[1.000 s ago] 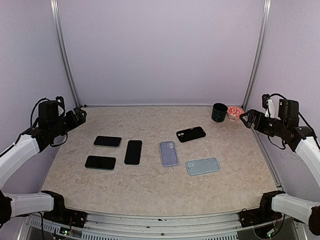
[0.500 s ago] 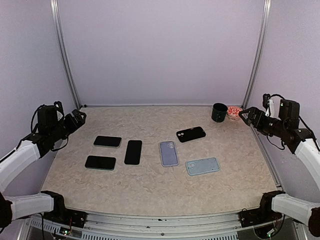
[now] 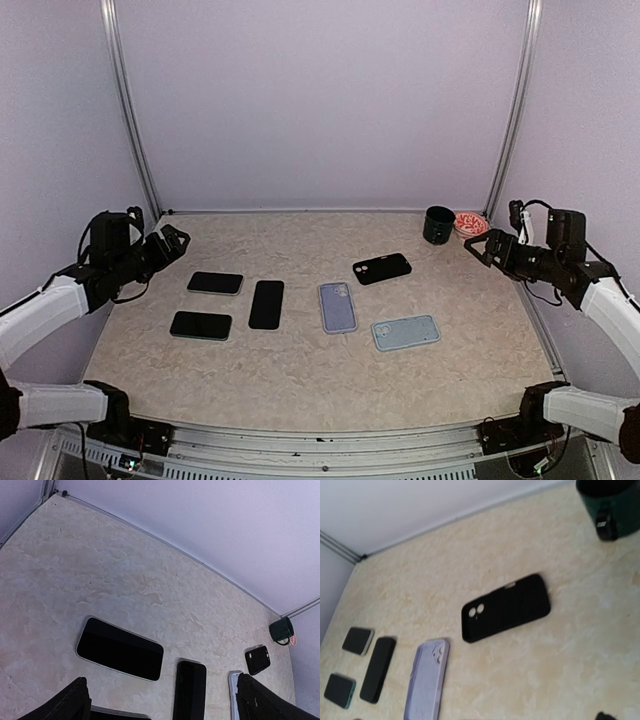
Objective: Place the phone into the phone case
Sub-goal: Pick up the phone from the center of the board.
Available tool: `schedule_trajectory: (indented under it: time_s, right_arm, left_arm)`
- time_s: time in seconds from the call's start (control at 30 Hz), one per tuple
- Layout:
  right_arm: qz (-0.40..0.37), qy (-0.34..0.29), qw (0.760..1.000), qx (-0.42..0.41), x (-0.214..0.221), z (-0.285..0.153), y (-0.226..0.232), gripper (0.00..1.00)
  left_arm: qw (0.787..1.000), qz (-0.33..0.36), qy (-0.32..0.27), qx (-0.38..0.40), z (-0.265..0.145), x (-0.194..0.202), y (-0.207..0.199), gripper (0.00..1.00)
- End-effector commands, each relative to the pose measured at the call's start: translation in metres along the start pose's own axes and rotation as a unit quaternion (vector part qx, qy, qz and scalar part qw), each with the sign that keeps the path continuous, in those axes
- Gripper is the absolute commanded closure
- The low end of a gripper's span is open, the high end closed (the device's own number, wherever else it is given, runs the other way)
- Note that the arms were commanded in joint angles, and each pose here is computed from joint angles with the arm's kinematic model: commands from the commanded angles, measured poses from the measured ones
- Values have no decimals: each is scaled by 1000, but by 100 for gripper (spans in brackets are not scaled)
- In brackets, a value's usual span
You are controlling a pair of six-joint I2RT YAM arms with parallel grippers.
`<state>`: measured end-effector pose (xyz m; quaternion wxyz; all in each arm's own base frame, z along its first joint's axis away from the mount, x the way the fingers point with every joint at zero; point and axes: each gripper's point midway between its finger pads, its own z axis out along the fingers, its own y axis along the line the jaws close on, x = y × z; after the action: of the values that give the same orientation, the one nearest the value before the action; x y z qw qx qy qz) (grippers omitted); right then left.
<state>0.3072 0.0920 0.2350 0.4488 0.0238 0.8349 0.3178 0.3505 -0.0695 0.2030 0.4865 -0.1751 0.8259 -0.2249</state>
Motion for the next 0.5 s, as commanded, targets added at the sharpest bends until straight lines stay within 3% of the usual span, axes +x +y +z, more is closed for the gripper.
schedule_trajectory:
  time_s: [0.0, 0.47]
  right_arm:
    - [-3, 37, 999, -19, 19, 14, 4, 0]
    - [-69, 90, 992, 54, 56, 55, 8, 0]
  left_arm:
    - [999, 36, 18, -6, 9, 6, -19, 1]
    - [992, 94, 82, -35, 40, 63, -42, 1]
